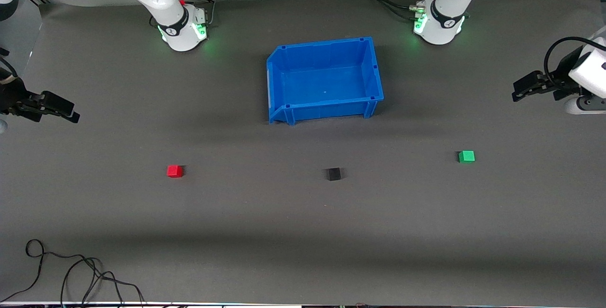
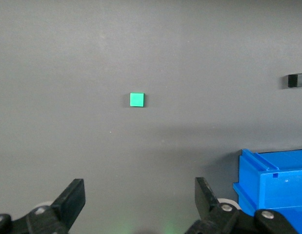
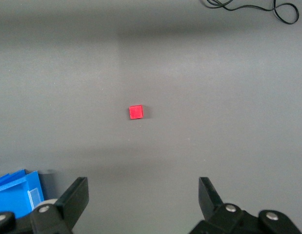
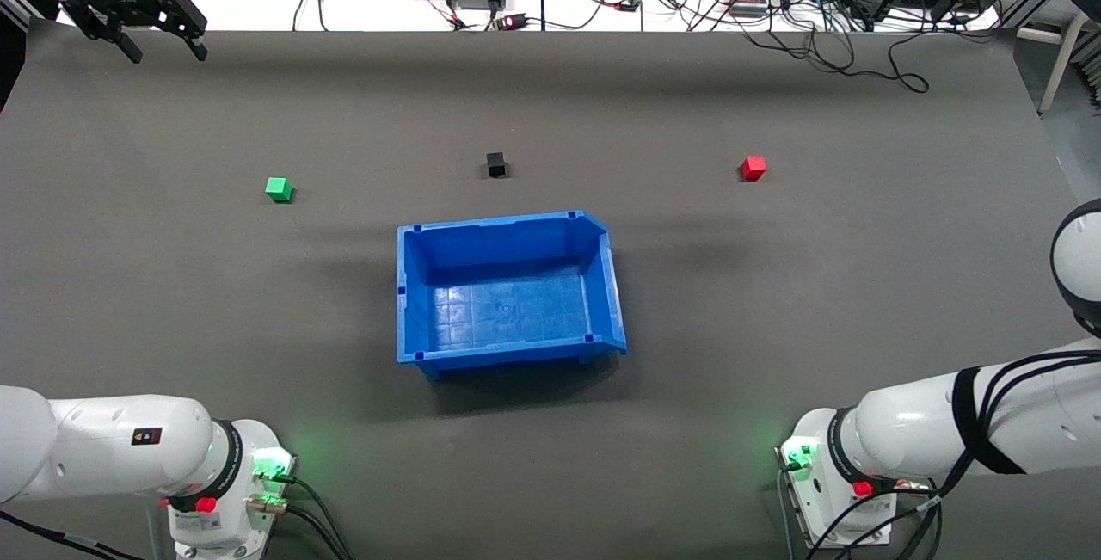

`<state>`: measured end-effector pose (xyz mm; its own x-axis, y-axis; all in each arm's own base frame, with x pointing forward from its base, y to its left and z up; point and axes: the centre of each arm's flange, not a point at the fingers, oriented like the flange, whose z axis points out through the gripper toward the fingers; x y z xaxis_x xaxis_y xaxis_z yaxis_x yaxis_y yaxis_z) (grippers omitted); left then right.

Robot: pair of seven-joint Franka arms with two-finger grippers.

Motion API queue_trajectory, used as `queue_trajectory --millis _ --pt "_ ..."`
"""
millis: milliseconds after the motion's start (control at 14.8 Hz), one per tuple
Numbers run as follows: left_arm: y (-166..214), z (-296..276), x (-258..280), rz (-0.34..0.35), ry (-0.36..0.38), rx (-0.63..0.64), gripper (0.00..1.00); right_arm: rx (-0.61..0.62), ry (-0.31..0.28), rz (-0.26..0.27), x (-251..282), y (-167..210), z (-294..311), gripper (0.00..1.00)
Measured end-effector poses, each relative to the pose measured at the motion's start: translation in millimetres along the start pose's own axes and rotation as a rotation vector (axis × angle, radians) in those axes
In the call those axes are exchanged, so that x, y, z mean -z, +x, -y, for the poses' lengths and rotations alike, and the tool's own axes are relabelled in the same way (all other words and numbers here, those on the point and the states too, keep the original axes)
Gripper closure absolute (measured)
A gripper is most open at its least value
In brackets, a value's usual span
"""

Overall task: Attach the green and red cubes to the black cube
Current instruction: 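Reach the right gripper to the red cube while the left gripper reaches the green cube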

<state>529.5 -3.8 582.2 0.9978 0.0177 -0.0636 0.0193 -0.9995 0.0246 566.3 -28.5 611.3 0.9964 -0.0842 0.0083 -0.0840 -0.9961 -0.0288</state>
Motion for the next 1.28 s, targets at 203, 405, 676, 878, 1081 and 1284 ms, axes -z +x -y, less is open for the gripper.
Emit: queue_trajectory --millis 203,405,676,878,1081,1284 --pt "-1.9 -2.5 -2.1 0.018 0.001 -0.005 0.0 0.0 0.0 0.0 0.1 0.0 0.0 0.0" --pt "-2.2 -1.5 -3.4 0.022 0.016 -0.006 0.0 0.0 0.0 0.0 0.2 0.0 0.0 0.0" --pt "-0.8 7.7 -21.9 0.07 0.021 0.041 0.0 -0.074 0.005 -0.001 0.5 0.1 0.4 0.0" --pt "20.3 39.1 -64.9 0.117 0.009 0.105 0.0 -0.395 0.013 -0.003 1.1 1.6 0.0 0.0" --pt "43.2 47.2 -126.7 0.1 0.005 0.116 0.0 -0.779 0.029 0.013 -3.2 5.9 0.7 0.0" --pt "48.7 43.9 -197.2 0.057 0.004 0.106 0.0 -1.09 0.054 0.097 -31.1 16.7 -3.5 0.0"
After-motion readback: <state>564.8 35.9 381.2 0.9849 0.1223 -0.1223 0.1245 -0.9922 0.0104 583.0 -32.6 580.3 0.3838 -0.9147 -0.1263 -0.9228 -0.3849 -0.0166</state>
